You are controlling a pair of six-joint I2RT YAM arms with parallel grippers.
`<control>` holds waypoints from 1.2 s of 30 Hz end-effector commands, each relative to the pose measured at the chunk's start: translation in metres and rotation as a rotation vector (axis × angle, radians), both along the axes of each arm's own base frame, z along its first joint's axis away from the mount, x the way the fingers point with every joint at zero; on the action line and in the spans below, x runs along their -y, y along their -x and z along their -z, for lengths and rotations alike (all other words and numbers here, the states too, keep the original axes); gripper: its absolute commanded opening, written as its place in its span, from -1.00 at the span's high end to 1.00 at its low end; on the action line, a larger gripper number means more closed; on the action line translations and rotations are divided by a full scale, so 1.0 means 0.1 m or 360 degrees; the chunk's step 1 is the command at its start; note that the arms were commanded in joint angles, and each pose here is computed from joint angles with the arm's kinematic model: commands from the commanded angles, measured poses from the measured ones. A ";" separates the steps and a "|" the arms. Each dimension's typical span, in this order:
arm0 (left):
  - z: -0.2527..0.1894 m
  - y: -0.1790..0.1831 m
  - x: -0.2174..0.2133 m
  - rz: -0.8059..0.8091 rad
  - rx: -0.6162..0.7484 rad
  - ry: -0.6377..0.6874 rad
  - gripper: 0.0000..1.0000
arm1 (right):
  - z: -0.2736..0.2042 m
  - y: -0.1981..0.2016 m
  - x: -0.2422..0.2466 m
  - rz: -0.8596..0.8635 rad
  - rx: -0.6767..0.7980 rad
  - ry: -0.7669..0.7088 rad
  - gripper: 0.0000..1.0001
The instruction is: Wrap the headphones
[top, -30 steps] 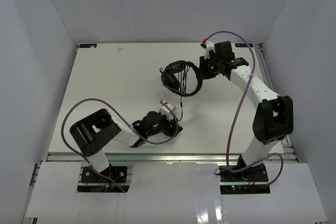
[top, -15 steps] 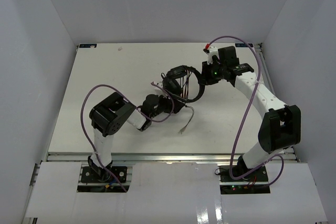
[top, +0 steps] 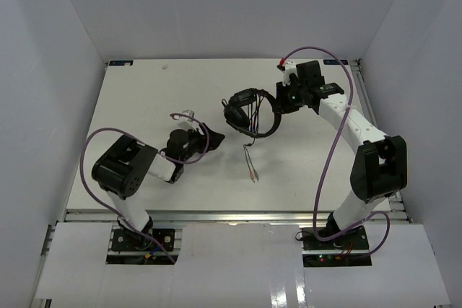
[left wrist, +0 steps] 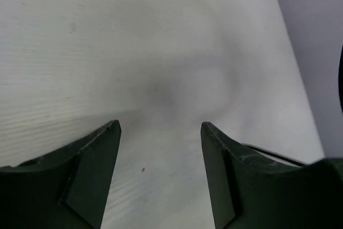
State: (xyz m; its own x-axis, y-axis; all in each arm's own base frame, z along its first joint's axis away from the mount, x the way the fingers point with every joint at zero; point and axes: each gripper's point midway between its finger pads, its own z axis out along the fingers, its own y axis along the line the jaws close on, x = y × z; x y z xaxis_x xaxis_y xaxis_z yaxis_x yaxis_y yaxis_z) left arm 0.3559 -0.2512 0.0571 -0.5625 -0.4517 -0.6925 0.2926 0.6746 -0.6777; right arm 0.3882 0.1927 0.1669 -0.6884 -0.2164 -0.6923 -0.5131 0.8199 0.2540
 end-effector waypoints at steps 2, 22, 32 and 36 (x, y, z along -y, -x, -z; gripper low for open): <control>-0.58 0.29 -0.08 0.0278 0.0438 -0.0200 -0.50 | -0.44 -0.32 -0.15 -0.0011 0.0187 -0.0105 0.85; -0.81 0.34 0.63 0.0553 0.1106 -0.0410 -0.70 | -0.88 -0.07 -0.41 -0.0157 0.0095 -0.0350 0.85; -0.78 0.15 0.77 0.0487 0.1116 -0.0395 -0.26 | -0.88 0.13 -0.45 -0.0214 0.0062 -0.0398 0.85; -0.76 0.13 0.79 0.0482 0.1087 -0.0377 0.59 | -0.94 0.16 -0.45 -0.0224 0.0078 -0.0410 0.85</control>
State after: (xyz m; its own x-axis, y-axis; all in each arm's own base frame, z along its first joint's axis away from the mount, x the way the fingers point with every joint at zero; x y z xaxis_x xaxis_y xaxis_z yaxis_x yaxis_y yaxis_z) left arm 0.3383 -0.3250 0.1203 -0.0724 -0.1072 -0.9916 0.7849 0.6072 -0.1230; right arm 0.3842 0.2287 0.2262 -0.6708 -0.1574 -0.7247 -0.5894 0.7062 0.3922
